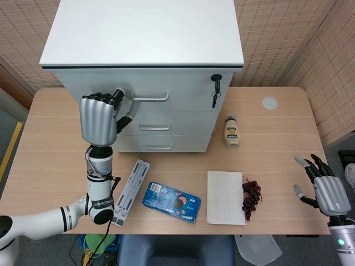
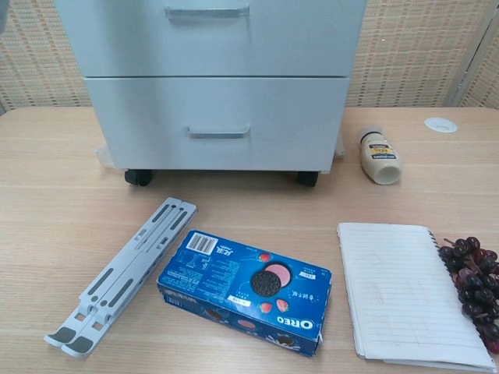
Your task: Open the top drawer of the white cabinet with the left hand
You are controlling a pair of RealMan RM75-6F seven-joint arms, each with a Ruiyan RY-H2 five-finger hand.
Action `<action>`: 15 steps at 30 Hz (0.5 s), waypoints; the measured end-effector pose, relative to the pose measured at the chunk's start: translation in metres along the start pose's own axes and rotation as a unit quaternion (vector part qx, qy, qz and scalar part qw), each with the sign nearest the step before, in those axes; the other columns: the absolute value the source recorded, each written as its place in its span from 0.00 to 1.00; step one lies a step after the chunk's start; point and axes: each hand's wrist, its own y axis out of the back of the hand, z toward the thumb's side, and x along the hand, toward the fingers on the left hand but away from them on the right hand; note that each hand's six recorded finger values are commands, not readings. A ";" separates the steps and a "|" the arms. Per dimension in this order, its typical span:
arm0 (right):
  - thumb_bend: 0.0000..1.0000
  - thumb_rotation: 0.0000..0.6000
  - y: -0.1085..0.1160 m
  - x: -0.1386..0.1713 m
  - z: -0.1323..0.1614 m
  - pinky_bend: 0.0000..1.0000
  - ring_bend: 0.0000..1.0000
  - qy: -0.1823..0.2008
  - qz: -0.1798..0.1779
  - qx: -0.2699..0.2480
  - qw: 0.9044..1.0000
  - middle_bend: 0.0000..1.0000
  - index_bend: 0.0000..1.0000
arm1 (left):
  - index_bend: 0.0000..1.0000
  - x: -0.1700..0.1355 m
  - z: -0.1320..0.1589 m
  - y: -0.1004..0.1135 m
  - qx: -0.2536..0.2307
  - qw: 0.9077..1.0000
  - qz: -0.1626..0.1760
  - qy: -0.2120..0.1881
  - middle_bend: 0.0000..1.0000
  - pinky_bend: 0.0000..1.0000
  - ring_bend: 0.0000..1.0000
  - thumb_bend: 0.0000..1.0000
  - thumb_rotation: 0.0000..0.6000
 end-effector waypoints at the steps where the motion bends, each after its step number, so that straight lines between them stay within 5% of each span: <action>1: 0.33 1.00 0.000 0.000 0.000 0.15 0.11 0.000 0.000 0.000 1.000 0.20 0.14 | 0.59 0.000 0.000 0.000 0.000 1.000 0.000 0.000 1.00 1.00 0.99 0.32 1.00; 15: 0.33 1.00 0.000 0.001 0.000 0.15 0.11 0.001 -0.001 -0.001 1.000 0.20 0.14 | 0.59 -0.008 0.002 0.012 -0.006 1.000 0.009 -0.006 1.00 1.00 0.99 0.32 1.00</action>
